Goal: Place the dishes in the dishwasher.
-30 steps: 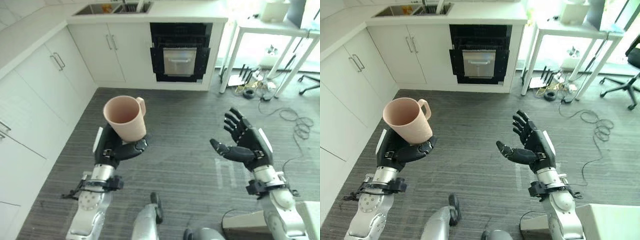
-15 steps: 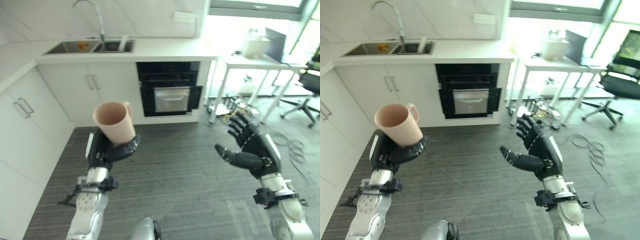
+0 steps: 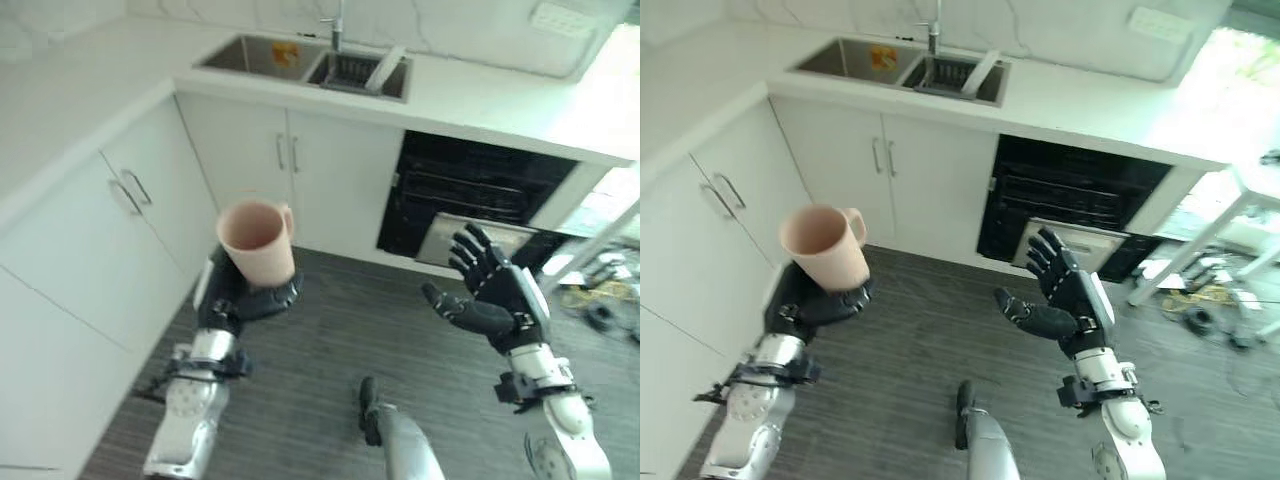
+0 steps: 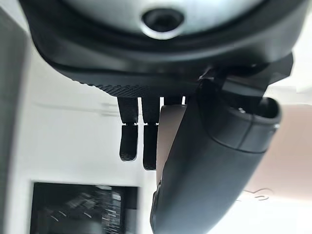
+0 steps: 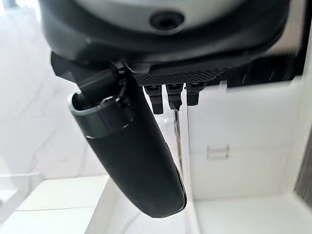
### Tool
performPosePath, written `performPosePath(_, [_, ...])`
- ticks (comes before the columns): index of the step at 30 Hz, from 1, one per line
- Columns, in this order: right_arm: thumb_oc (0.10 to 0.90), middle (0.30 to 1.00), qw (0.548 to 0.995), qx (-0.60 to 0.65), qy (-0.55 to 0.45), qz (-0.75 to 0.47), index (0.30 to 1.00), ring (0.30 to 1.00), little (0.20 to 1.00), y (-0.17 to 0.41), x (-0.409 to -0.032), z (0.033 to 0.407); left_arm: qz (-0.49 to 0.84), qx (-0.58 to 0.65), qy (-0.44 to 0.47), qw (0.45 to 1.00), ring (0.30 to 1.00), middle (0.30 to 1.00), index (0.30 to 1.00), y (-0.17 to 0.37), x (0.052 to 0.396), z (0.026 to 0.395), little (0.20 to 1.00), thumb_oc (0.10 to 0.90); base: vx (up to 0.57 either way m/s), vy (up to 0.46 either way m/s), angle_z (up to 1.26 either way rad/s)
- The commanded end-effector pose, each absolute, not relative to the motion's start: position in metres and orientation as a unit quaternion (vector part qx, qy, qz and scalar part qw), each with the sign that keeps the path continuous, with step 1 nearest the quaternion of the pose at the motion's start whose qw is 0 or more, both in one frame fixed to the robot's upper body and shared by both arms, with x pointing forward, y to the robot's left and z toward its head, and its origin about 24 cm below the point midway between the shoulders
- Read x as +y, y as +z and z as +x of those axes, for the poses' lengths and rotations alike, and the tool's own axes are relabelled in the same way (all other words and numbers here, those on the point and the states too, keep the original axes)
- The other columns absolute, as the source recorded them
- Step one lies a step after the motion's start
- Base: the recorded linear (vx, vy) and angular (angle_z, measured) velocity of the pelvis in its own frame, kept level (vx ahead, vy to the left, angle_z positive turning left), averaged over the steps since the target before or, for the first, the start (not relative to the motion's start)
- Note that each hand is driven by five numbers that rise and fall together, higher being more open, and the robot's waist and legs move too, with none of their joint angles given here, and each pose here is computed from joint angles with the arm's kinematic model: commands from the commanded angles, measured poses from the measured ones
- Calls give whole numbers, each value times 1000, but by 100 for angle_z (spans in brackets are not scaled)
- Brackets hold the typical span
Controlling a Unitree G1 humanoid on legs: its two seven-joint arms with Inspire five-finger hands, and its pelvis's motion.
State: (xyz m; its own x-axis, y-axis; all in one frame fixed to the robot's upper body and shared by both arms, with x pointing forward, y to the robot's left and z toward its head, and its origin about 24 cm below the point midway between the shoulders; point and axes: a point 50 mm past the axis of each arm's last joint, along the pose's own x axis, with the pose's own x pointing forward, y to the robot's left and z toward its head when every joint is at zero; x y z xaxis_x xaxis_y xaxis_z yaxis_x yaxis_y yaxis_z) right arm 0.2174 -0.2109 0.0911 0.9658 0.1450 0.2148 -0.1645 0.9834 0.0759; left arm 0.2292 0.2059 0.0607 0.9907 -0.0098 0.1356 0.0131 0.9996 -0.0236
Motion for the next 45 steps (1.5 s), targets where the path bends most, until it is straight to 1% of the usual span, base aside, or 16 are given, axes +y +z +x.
performPosePath(1, [800, 900, 967, -239, 75, 47, 900, 900, 900, 145, -214, 222, 9, -291, -61, 955, 300, 300, 300, 155, 199, 235, 300, 400, 278, -169, -22])
performPosePath(7, [800, 900, 969, -234, 69, 37, 900, 900, 900, 143, -219, 219, 5, -295, -57, 954, 300, 300, 300, 156, 201, 234, 300, 400, 271, -164, -32])
performPosePath(11, [800, 900, 968, -241, 67, 30, 900, 900, 900, 144, -223, 222, -5, -303, -52, 951, 300, 300, 300, 154, 203, 231, 300, 400, 102, 66, -37])
performPosePath(21, [800, 900, 970, -232, 66, 43, 900, 900, 900, 137, -217, 223, 7, -303, -53, 951, 300, 300, 300, 159, 196, 242, 300, 400, 8, 70, 0])
performPosePath(36, [800, 900, 965, -249, 62, 51, 900, 900, 900, 142, -214, 225, 14, -312, -61, 948, 300, 300, 300, 162, 196, 240, 300, 400, -35, 7, 1])
performPosePath(45, [800, 900, 966, -237, 81, 70, 900, 900, 900, 142, -207, 228, 5, -302, -65, 951, 300, 300, 300, 160, 199, 236, 300, 400, 23, 31, -14])
